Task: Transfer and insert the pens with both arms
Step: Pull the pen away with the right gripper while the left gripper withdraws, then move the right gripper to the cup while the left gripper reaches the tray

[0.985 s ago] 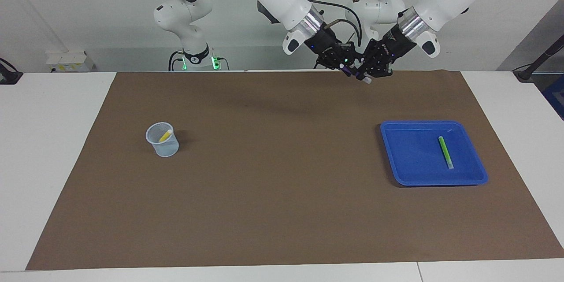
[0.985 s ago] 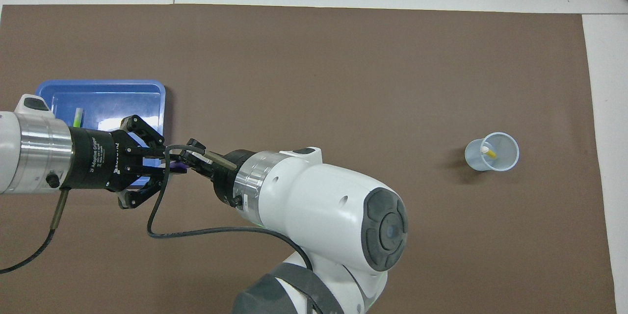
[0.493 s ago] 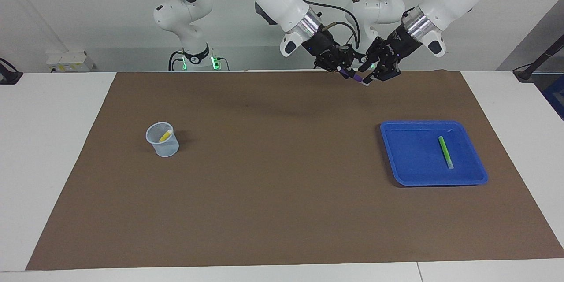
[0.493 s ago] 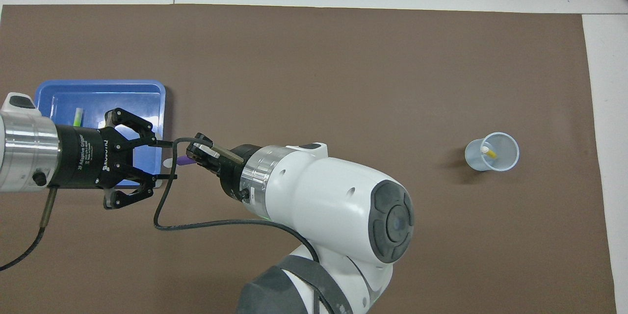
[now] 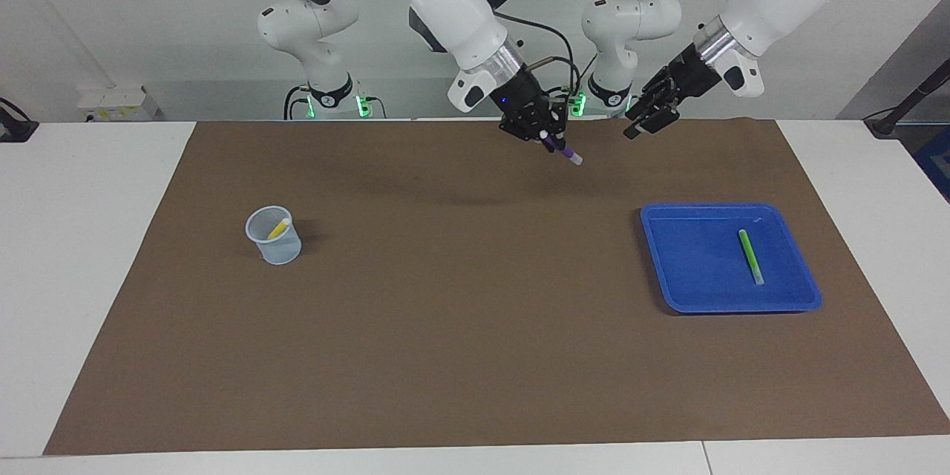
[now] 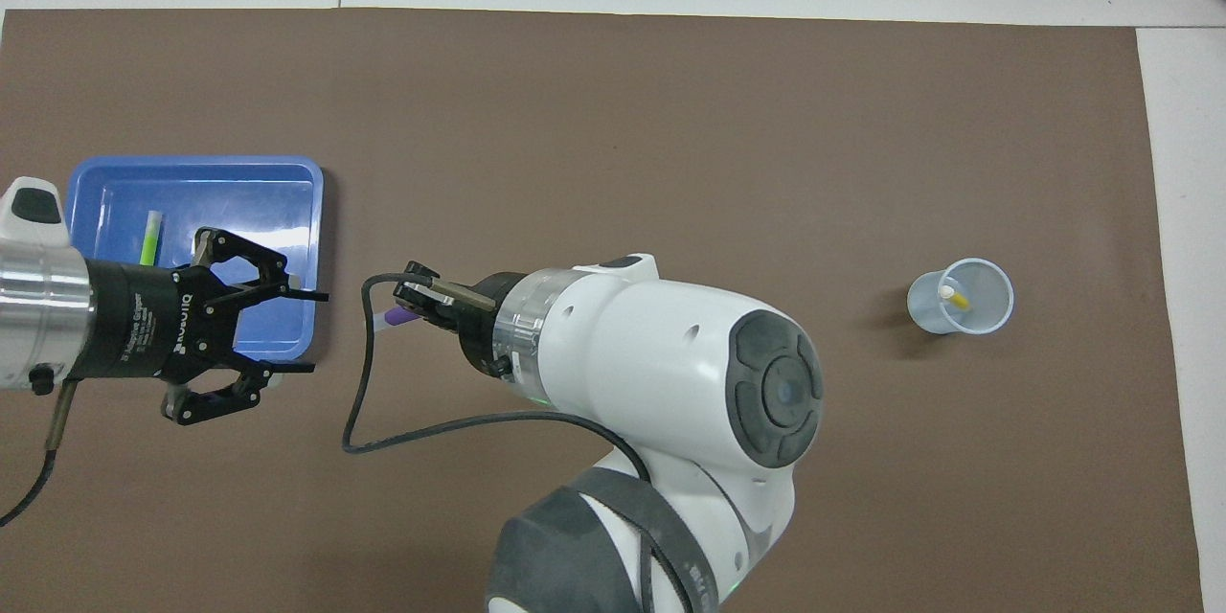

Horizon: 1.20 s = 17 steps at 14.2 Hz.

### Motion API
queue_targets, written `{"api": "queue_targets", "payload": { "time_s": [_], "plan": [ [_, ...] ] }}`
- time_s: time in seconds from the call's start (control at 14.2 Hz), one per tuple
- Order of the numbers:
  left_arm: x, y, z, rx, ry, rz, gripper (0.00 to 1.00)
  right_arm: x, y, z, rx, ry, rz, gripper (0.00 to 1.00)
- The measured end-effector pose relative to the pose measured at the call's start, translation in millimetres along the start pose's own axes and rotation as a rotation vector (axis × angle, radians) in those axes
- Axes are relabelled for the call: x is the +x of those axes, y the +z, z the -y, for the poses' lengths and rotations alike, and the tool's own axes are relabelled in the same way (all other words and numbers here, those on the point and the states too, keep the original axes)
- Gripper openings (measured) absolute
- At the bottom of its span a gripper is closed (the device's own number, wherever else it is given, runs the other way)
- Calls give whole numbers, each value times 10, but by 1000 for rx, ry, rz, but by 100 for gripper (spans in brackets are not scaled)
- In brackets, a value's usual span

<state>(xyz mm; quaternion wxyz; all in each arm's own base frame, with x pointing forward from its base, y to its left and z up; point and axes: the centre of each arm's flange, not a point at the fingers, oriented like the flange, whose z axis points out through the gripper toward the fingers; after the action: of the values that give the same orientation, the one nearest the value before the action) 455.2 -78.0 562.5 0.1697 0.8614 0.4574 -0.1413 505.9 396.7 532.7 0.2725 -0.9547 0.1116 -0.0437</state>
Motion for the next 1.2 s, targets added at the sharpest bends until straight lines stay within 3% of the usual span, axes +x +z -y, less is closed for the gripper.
{"api": "queue_targets", "payload": {
  "time_s": [0.21, 0.35, 0.49, 0.77, 1.2],
  "plan": [
    [185, -77, 165, 65, 253, -61, 60, 413, -193, -508, -144, -200, 29, 19],
    [398, -163, 302, 101, 411, -96, 50, 699, -381, -883, -221, -319, 49, 19],
    [620, -190, 459, 143, 552, -115, 51, 909, -569, -1205, -300, -431, 70, 19],
    [1147, -22, 745, 174, 718, -158, 51, 1163, -887, -1708, -474, -623, 123, 19],
    [1901, 388, 761, 246, 929, -211, 53, 1664, -1465, -2713, -585, -794, 197, 19]
  ]
}}
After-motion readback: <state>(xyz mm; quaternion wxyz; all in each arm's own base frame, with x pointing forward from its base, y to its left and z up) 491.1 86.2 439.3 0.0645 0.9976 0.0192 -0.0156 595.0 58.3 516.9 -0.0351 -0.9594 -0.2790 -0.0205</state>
